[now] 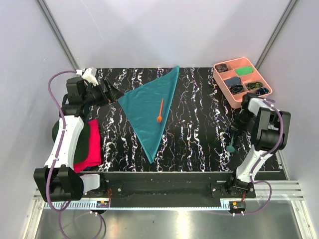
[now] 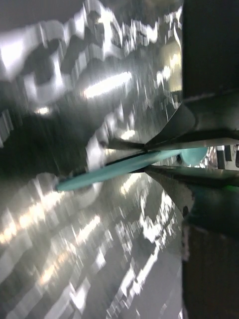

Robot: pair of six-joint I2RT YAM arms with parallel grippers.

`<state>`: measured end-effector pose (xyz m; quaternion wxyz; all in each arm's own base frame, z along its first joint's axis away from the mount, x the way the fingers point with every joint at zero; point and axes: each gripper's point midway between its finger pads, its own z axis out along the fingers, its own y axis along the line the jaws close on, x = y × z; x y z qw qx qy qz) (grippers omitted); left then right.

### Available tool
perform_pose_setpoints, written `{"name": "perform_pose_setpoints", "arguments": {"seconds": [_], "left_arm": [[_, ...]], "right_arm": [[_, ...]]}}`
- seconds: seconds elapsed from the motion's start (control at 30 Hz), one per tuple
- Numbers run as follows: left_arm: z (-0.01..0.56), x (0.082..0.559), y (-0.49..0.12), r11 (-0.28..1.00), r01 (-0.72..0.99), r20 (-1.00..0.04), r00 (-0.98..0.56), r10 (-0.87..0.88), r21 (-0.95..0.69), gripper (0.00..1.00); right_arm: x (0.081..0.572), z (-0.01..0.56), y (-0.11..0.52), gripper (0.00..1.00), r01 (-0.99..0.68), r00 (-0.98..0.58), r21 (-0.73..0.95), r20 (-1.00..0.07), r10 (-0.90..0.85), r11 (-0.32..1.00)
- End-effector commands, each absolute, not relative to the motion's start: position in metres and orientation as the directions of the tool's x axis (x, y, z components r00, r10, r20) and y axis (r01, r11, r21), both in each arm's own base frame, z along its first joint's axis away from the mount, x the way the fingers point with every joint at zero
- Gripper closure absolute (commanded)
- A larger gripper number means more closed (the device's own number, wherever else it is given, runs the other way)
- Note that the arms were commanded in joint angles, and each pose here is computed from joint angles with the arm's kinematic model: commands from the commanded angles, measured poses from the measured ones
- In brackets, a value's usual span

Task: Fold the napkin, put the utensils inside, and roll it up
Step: Grab a utensil with the right arm, then place the utensil onto the napkin

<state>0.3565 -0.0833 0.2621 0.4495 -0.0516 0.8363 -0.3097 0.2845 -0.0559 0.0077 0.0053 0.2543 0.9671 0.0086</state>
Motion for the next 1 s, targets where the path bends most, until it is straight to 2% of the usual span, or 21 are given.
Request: {"name": "perform_pose_setpoints", "arguments": {"seconds": [0.0,0.1,0.27,0.33,0.53,0.73,0.97], "left_arm": [[0.273,0.361,-0.088,0.787,0.238,-0.740,-0.566,-0.364,-0.569,0.08],[0.272,0.361,-0.087,0.789,0.235,-0.740,-0.566,-0.365,-0.568,0.08],[0.271,0.361,-0.087,0.789,0.234,-0.739,-0.567,-0.365,-0.569,0.08],[0.271,0.361,-0.087,0.790,0.234,-0.740,-0.566,-0.364,-0.567,0.08],[0.268,0.362,-0.086,0.795,0.224,-0.738,-0.568,-0.363,-0.564,0.08],[0.269,0.362,-0.086,0.794,0.227,-0.740,-0.566,-0.363,-0.563,0.08],[0.269,0.362,-0.087,0.792,0.230,-0.738,-0.568,-0.363,-0.566,0.08]], "right_arm": [[0.298,-0.009,-0.006,0.77,0.439,-0.897,0.092,-0.011,0.442,0.894],[0.306,-0.009,0.028,0.80,0.395,-0.916,0.110,-0.020,0.400,0.912],[0.327,-0.006,0.089,0.91,0.325,-0.940,0.148,-0.058,0.336,0.934],[0.330,-0.009,0.117,0.99,0.273,-0.956,0.156,-0.064,0.285,0.949],[0.354,0.008,0.186,1.00,0.146,-0.975,0.242,-0.129,0.181,0.959],[0.392,0.072,0.245,1.00,0.032,-0.952,0.359,-0.273,0.138,0.933],[0.423,0.090,0.284,1.00,-0.034,-0.948,0.388,-0.305,0.093,0.921]]}}
